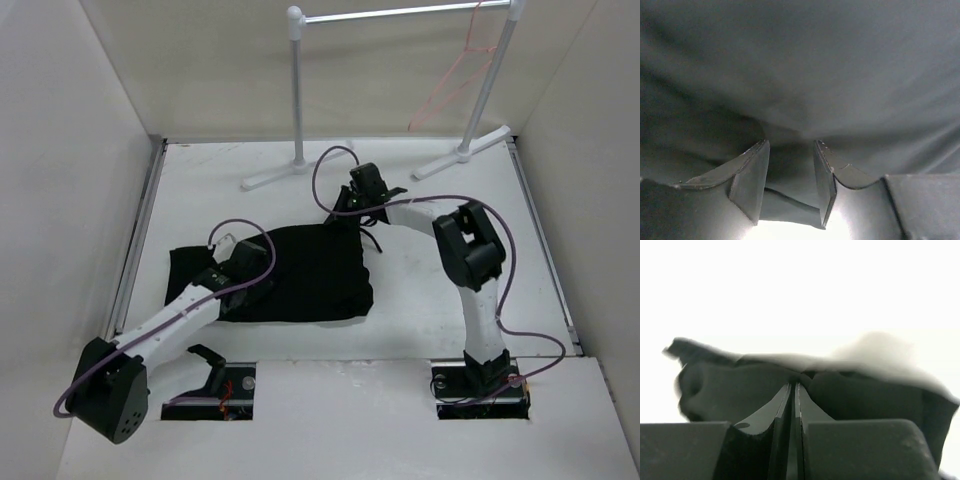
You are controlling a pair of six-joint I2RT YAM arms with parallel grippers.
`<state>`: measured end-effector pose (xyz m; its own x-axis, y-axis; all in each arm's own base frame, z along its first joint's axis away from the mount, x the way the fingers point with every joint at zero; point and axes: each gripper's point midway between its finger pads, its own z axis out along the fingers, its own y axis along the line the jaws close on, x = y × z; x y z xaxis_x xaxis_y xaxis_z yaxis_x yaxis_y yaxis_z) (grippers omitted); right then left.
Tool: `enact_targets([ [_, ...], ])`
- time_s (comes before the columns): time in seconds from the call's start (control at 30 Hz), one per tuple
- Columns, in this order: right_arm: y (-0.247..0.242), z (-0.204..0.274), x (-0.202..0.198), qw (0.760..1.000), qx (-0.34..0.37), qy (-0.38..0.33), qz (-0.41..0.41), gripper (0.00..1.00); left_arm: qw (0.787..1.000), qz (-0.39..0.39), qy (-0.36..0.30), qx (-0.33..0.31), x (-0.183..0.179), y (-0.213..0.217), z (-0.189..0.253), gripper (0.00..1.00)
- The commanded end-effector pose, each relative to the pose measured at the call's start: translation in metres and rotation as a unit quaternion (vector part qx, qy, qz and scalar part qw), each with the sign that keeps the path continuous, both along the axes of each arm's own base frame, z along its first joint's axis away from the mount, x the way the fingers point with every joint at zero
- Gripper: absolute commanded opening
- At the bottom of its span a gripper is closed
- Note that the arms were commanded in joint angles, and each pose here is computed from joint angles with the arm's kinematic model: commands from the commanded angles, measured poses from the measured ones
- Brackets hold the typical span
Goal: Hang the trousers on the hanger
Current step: Fold the trousers at the center of the board, then pick up the hanger from the clothesline.
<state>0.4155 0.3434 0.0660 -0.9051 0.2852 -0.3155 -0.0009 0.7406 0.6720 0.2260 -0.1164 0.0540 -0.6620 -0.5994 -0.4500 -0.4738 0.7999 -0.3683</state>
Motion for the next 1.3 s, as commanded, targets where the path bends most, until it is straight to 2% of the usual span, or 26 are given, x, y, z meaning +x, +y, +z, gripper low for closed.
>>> enact_targets([
  [0.0,0.011,0.008,0.026,0.999,0.032,-0.001,-0.017,0.13,1.000,0.022,0.007,0.006,-0.017,0.012,-0.006,0.39],
  [0.2,0.018,-0.012,0.037,0.999,0.032,0.015,-0.035,0.15,0.999,0.030,0.013,0.007,-0.033,0.023,-0.002,0.39],
  [0.3,0.020,-0.002,0.034,0.999,0.034,0.009,-0.034,0.22,1.000,0.030,0.002,-0.001,-0.031,0.022,0.014,0.41],
  [0.37,0.019,0.026,0.030,0.999,0.044,-0.011,-0.030,0.32,0.999,0.028,-0.018,-0.014,-0.022,0.017,0.033,0.42],
  [0.5,0.009,0.116,0.015,0.993,0.076,-0.084,-0.020,0.56,0.998,0.012,-0.058,-0.028,0.003,0.002,0.073,0.43],
  [0.6,0.000,0.176,-0.003,0.986,0.101,-0.130,-0.007,0.65,0.997,-0.011,-0.076,-0.027,0.026,-0.015,0.091,0.43],
  [0.7,-0.027,0.216,-0.012,0.981,0.105,-0.164,-0.019,0.66,0.995,-0.038,-0.090,-0.019,0.045,-0.031,0.099,0.43],
  [0.73,-0.037,0.227,-0.011,0.978,0.106,-0.175,-0.025,0.62,0.994,-0.044,-0.093,-0.018,0.052,-0.035,0.100,0.43],
  [0.77,-0.048,0.241,-0.010,0.975,0.108,-0.189,-0.032,0.50,0.994,-0.049,-0.097,-0.019,0.057,-0.040,0.102,0.42],
  [0.83,-0.074,0.269,0.001,0.967,0.107,-0.223,-0.055,0.21,0.992,-0.068,-0.103,-0.032,0.067,-0.054,0.105,0.36],
  [0.87,-0.089,0.281,0.010,0.963,0.102,-0.241,-0.070,0.13,0.991,-0.075,-0.105,-0.037,0.071,-0.059,0.106,0.31],
  [0.9,-0.104,0.291,0.019,0.959,0.098,-0.252,-0.088,0.11,0.990,-0.083,-0.107,-0.043,0.074,-0.065,0.108,0.24],
  [0.93,-0.122,0.301,0.030,0.955,0.089,-0.262,-0.111,0.10,0.989,-0.094,-0.106,-0.049,0.077,-0.072,0.107,0.18],
  [1.03,-0.177,0.326,0.065,0.938,0.049,-0.291,-0.183,0.11,0.988,-0.109,-0.098,-0.051,0.079,-0.081,0.102,0.12],
  [1.13,-0.220,0.336,0.091,0.924,0.008,-0.300,-0.235,0.25,0.987,-0.123,-0.093,-0.048,0.077,-0.087,0.096,0.12],
  [1.27,-0.252,0.334,0.114,0.918,-0.014,-0.292,-0.269,0.47,0.986,-0.131,-0.085,-0.055,0.075,-0.092,0.089,0.18],
])
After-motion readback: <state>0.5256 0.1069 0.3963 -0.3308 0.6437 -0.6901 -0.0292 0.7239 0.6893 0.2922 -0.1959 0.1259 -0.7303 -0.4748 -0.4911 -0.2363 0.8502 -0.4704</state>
